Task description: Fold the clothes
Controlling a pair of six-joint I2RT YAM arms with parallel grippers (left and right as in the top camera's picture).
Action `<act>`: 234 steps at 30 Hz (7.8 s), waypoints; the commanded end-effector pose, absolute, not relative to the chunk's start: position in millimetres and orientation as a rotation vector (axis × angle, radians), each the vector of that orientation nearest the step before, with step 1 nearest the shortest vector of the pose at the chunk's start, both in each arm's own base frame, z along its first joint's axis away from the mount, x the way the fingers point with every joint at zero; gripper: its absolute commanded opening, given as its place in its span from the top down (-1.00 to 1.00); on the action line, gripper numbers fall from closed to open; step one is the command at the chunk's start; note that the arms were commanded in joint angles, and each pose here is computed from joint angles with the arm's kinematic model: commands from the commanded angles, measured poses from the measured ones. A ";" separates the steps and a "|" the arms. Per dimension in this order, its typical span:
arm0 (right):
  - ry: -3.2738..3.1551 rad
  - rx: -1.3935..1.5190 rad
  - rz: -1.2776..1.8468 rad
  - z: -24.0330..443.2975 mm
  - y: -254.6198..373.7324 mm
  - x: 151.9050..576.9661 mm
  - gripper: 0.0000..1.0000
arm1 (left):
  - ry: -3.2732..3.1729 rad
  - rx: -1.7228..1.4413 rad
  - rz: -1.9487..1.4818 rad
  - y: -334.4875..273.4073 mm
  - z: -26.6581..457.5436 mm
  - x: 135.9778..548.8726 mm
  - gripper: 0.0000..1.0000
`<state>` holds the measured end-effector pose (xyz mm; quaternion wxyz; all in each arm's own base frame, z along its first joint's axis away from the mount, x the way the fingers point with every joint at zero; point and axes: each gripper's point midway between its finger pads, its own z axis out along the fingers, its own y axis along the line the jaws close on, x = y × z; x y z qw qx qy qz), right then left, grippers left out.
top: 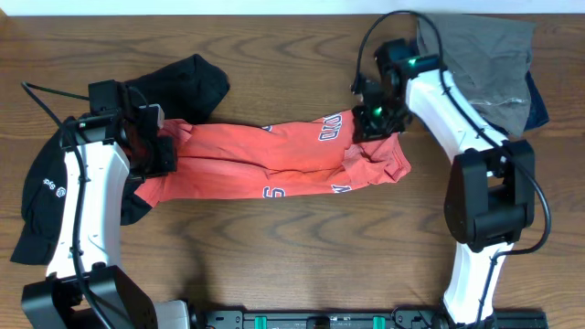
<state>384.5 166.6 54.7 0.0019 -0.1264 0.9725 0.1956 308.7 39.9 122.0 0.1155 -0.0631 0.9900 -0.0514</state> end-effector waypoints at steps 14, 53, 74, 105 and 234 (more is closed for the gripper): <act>2.949 -0.300 0.698 102.5 149.9 417.5 0.83 | 2.909 0.067 -0.347 -58.6 108.2 328.0 0.88; 3.071 -0.092 0.419 120.8 76.3 413.3 0.40 | 2.732 0.272 -0.627 -186.9 112.5 352.8 -0.78; 3.144 -0.071 0.565 29.1 82.9 379.2 -0.98 | 2.757 0.046 -0.551 -107.4 118.3 367.3 -0.93; 2.982 0.242 0.751 6.8 81.2 397.4 0.98 | 2.787 0.010 -0.373 -85.7 110.8 367.3 -0.94; 2.959 -0.842 0.557 84.0 268.7 309.5 -0.70 | 2.803 -0.246 -0.231 5.0 100.9 365.9 -0.97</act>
